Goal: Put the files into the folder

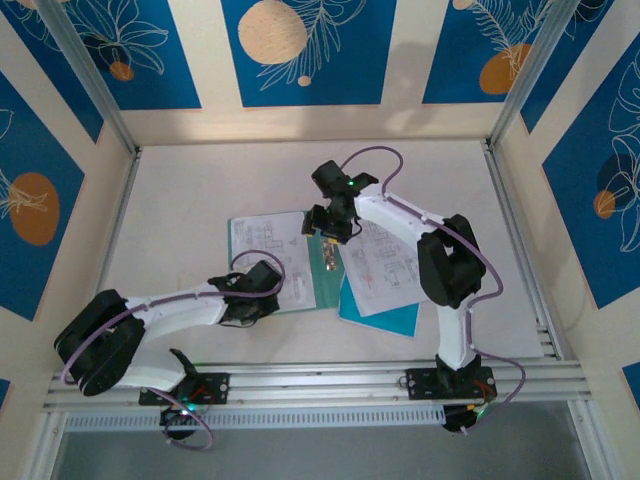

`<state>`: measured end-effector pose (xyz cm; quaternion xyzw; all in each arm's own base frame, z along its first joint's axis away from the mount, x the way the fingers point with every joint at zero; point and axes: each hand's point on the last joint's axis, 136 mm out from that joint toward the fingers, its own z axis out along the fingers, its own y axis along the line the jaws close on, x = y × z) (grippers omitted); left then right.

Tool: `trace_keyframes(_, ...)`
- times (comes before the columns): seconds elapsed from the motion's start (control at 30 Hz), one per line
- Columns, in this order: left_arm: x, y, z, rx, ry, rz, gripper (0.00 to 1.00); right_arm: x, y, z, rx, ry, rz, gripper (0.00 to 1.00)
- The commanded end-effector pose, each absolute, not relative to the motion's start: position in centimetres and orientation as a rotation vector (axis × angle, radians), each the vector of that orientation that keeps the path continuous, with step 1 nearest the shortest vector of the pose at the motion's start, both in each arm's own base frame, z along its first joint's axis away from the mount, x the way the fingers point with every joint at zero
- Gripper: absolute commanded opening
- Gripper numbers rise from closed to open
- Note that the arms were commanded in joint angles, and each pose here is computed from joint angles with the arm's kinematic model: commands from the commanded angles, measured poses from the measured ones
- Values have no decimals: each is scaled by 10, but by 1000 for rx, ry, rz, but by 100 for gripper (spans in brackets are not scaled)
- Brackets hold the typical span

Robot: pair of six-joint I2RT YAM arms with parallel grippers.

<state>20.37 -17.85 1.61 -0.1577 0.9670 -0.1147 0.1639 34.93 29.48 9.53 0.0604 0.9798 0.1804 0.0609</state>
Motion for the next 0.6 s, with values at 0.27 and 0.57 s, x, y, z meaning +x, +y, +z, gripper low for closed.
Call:
trace_keyframes(0.27, 174, -135, -7, -463, 2862, -63, 0, 329, 285, 78, 312, 2948, 422, 63)
trace_keyframes(0.57, 175, -131, -2, -435, 2851, -43, 0, 314, 295, 85, 576, 2943, 641, 68)
